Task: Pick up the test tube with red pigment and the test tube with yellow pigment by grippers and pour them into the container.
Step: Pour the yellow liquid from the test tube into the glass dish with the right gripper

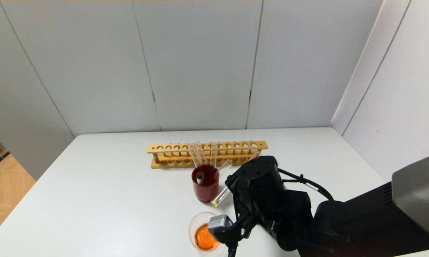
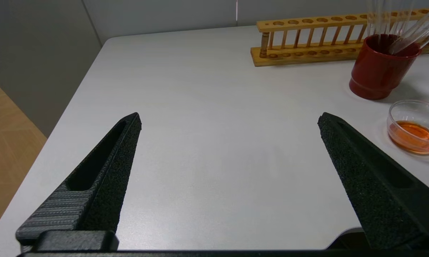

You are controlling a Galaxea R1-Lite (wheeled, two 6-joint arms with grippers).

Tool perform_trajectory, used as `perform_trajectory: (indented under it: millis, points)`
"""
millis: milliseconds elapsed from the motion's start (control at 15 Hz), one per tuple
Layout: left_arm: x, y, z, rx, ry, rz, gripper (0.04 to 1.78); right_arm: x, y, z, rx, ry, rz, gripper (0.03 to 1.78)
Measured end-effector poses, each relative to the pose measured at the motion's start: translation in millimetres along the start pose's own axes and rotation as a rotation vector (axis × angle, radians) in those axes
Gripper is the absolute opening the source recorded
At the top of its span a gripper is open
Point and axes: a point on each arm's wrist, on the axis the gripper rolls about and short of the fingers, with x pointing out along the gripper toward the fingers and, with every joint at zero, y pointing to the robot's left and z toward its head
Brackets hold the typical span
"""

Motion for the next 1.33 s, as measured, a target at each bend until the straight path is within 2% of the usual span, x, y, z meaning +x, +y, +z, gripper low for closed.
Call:
perform_trajectory:
  millis: [600,867,1067,1333]
  points:
    - [0,0,0,0.000,0.000,0.000,1.75,-1,-10.1,15,-0.110,0.006,-0.034,0.32]
    - [0,0,0,0.000,0.000,0.000,1.75,-3,-8.7,19,-0.157,-0.003,-0.034,0.32]
    - [0,0,0,0.000,0.000,0.000,1.75,-3,-8.2,20,-0.184,0.022,-0.027,0.32]
    - [0,0,0,0.000,0.000,0.000,1.75,-5,-5.6,24,-0.201,0.016,-0.021,0.32]
